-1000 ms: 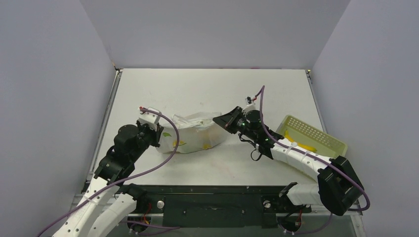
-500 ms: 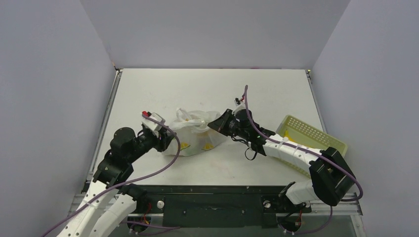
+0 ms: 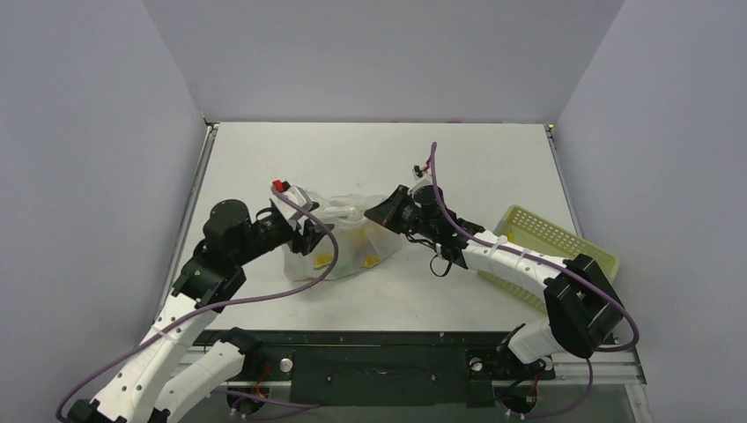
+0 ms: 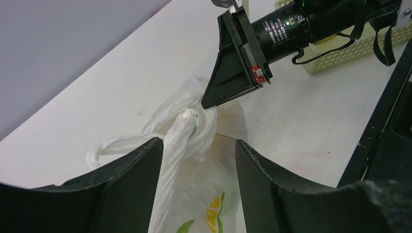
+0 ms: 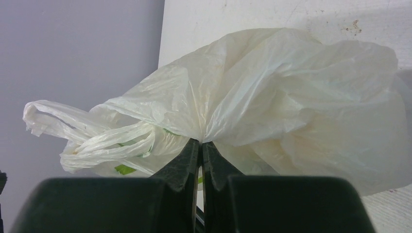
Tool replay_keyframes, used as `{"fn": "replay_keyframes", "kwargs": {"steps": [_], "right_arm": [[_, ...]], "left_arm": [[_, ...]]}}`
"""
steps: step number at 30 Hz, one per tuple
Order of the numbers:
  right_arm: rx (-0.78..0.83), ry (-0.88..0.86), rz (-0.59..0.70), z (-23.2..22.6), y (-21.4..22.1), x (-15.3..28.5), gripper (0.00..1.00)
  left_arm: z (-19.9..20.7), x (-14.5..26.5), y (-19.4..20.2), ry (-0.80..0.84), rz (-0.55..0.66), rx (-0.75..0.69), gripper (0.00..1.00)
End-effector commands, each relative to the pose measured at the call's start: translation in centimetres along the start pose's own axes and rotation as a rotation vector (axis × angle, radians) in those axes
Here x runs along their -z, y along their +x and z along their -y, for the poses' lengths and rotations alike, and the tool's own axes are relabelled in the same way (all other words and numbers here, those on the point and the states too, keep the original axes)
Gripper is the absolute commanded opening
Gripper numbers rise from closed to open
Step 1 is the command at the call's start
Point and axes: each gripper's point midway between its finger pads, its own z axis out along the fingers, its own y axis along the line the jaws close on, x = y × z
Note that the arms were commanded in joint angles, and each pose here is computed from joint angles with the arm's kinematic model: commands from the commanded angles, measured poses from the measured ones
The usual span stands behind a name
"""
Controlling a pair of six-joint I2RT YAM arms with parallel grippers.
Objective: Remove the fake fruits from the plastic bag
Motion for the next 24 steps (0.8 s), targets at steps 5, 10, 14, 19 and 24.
{"fn": "replay_keyframes", "kwargs": {"steps": [5,10,14,19,24], "right_arm": [[0.014,-0.062,0.003,-2.3,-0.6,-0.8,0.00],[0.019,-0.071,-0.016,-2.5,0.1,-1.3,0.00],[0.010,-0.092,-0.033,-3.0,0.9,-1.6,0.00],[0.009,-0.115,-0.041,-3.7,1.7,-1.4,0.00],[0.014,-0.142,-0.049,-4.9,2.4,-0.7,0.00]], "left_arm": [[-2.7,-2.4,3.4,-0.140,-0.120,-0.122,0.51],[-4.5,-2.4,4.7,-0.242,-0.143,-0.122,0.45],[-4.8,-2.6,5.4,-0.262,-0.160,-0.105,0.42],[-6.4,-2.4,6.0,-0.354,-0.187,-0.102,0.40],[-6.9,-2.3,6.6,-0.383,-0.194,-0.118,0.44]]}}
